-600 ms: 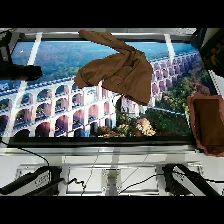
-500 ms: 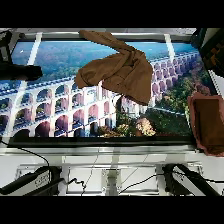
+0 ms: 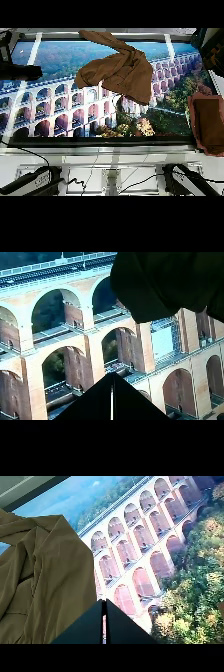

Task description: Fold the clothes and pants, and hang the long-sleeved shirts on hangers.

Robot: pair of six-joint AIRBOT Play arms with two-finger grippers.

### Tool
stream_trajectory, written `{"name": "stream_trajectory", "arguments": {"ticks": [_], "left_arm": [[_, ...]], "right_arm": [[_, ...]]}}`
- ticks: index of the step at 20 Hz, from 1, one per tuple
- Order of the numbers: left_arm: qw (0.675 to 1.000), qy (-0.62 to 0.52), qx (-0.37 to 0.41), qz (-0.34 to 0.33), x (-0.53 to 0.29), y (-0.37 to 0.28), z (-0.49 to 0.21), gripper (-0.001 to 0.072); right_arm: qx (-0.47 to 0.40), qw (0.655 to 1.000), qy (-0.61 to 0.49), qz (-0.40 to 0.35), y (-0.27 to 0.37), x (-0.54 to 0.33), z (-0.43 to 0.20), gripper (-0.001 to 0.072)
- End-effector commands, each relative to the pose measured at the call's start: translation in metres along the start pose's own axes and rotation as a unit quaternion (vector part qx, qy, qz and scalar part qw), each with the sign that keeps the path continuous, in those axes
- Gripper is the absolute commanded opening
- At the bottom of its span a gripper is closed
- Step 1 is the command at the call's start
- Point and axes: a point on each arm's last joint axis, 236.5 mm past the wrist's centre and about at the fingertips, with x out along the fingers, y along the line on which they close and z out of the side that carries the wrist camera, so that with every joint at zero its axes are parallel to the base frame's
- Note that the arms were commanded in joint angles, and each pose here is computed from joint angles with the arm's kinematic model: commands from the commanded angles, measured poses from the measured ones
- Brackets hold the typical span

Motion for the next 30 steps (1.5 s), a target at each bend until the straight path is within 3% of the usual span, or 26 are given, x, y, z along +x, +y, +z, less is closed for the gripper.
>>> {"name": "stream_trajectory", "arguments": {"ticks": [1,4,8,11,16,19,24,25,26,27,28,29,30], "left_arm": [[1.000,0.000,0.000,0.000,0.000,0.000,0.000,0.0020],[1.000,-0.001,-0.001,-0.002,0.000,-0.001,0.000,0.0020],[0.997,-0.012,-0.063,-0.031,0.000,-0.014,0.007,0.0020],[0.996,-0.051,-0.066,-0.024,0.000,-0.009,0.025,0.0020],[0.994,-0.083,-0.067,-0.017,-0.002,-0.005,0.040,0.0020],[0.995,-0.064,-0.069,-0.020,0.005,-0.005,0.031,0.0021],[0.996,0.030,-0.076,-0.037,0.043,-0.008,-0.009,0.0021],[0.995,0.042,-0.077,-0.039,0.051,-0.008,-0.015,0.0029],[0.995,0.054,-0.077,-0.043,0.059,-0.011,-0.020,0.0030],[0.994,0.066,-0.075,-0.047,0.066,-0.015,-0.025,0.0108],[0.993,0.076,-0.072,-0.051,0.072,-0.020,-0.030,0.0314],[0.993,0.082,-0.068,-0.055,0.077,-0.024,-0.032,0.0439],[0.992,0.088,-0.065,-0.058,0.081,-0.029,-0.035,0.0438]], "right_arm": [[0.000,1.000,-0.001,0.000,0.000,0.000,0.000,0.0029],[0.000,1.000,-0.001,0.000,0.000,0.000,0.000,0.0029],[-0.001,1.000,-0.028,0.002,0.001,-0.001,0.013,0.0029],[0.000,0.997,-0.080,0.008,0.004,-0.003,0.038,0.0029],[0.007,0.998,-0.057,0.016,0.007,-0.001,0.027,0.0029],[0.003,0.997,0.073,0.005,0.002,0.010,-0.037,0.0029],[-0.045,0.961,0.274,-0.006,-0.017,0.035,-0.174,0.0029],[-0.047,0.957,0.287,-0.005,-0.019,0.044,-0.196,0.0041],[-0.050,0.955,0.294,-0.001,-0.019,0.053,-0.215,0.0144],[-0.043,0.952,0.304,0.004,-0.019,0.060,-0.237,0.0362],[-0.029,0.947,0.319,0.013,-0.014,0.066,-0.257,0.0393],[-0.011,0.939,0.342,0.025,-0.008,0.071,-0.276,0.0393],[0.008,0.929,0.367,0.036,0.000,0.076,-0.293,0.0394]]}}
